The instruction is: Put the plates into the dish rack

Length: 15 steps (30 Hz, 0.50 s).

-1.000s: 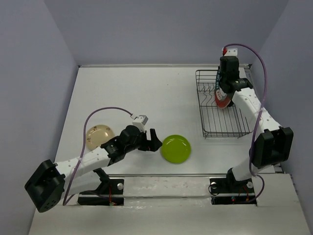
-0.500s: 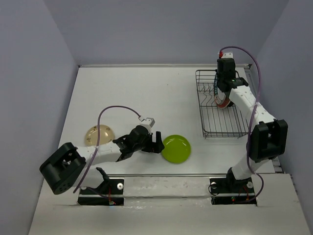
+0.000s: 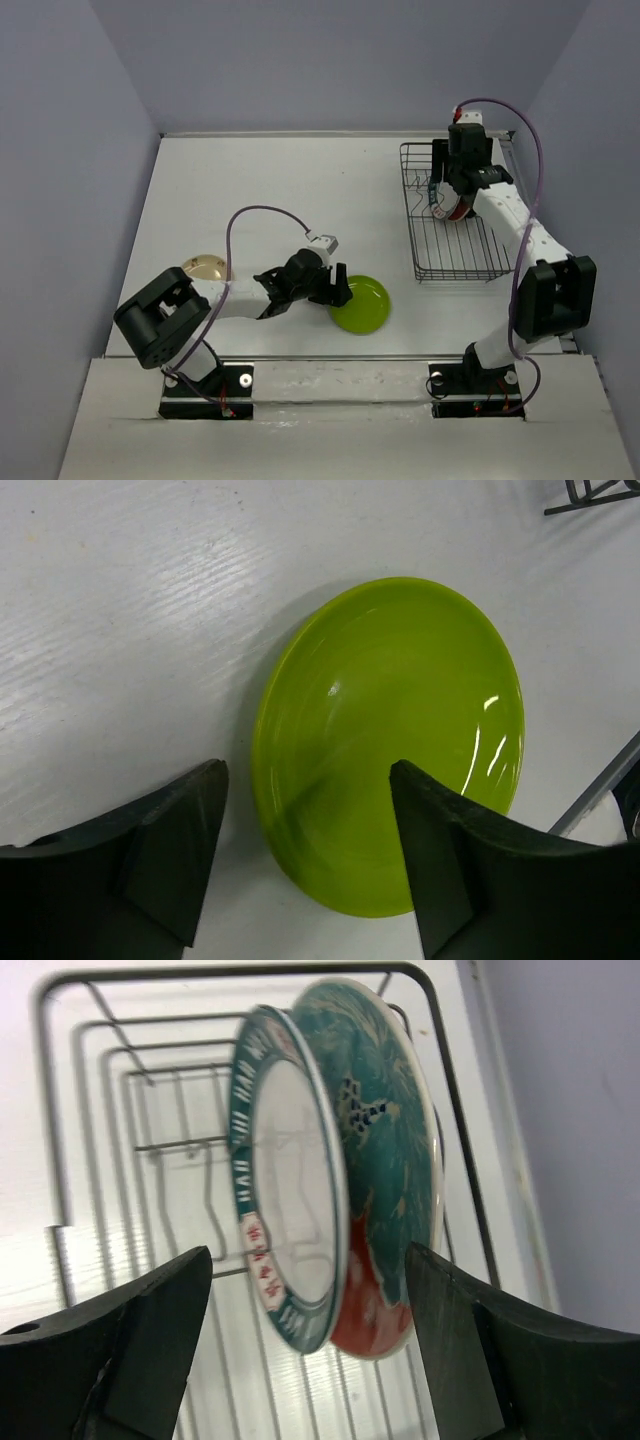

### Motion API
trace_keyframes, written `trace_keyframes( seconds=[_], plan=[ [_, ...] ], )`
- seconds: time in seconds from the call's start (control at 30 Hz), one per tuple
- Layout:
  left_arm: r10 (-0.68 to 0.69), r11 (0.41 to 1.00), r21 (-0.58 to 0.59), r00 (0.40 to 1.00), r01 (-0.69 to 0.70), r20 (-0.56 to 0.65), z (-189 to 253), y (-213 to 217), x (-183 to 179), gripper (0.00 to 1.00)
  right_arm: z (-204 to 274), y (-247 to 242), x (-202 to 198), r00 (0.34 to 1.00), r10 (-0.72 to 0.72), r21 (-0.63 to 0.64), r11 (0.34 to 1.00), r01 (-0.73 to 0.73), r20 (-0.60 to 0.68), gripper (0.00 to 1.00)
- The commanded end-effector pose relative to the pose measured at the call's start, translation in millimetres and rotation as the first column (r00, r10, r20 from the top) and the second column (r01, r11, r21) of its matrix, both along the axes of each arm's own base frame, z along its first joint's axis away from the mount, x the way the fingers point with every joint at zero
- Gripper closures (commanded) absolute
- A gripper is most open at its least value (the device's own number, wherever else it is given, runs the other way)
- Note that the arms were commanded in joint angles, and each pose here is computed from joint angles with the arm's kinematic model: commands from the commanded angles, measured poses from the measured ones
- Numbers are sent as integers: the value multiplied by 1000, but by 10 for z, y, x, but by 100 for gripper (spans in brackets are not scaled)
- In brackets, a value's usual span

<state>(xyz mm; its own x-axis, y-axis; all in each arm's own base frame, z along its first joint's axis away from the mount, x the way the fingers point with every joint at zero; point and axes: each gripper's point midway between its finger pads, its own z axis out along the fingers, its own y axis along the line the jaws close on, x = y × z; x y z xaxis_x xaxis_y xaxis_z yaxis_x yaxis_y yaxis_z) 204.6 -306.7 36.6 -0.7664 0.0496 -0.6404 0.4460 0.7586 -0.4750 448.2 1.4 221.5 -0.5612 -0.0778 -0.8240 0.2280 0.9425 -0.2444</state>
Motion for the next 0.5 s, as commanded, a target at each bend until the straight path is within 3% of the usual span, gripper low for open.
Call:
trace_keyframes(
  seconds=[0.0,0.03,0.1,0.13,0.17,0.33,0.37,0.43,0.47],
  plan=[
    [-21,1000,-11,999,21,25,19,-99,33,29,543,364,-169,976,109,224,963,-151,189,17],
    [-18,1000,-9,1000,18,22,-13,-109,43,46,664,526,-244,959,160,291,930,-226,234,17],
    [-21,1000,3,1000,21,5,-96,-115,33,65,579,777,-376,940,236,345,885,-312,246,17],
    [-22,1000,5,1000,22,0,-121,-120,33,83,585,869,-434,930,260,368,864,-344,261,17],
    [-20,1000,3,1000,20,-4,-142,-122,29,91,681,1021,-516,904,299,400,821,-407,306,17],
    [0,1000,-10,1000,1,21,-62,-76,48,94,516,1592,-877,812,492,484,653,-582,313,17],
    [7,999,-39,999,-5,47,75,-54,43,94,441,1771,-1011,768,563,506,588,-631,304,17],
    [38,996,-84,996,-31,82,272,-11,77,94,346,1951,-1158,716,636,524,522,-673,286,17],
    [49,994,-100,994,-40,93,344,31,75,94,283,2111,-1295,657,702,528,461,-713,275,17]
  ],
)
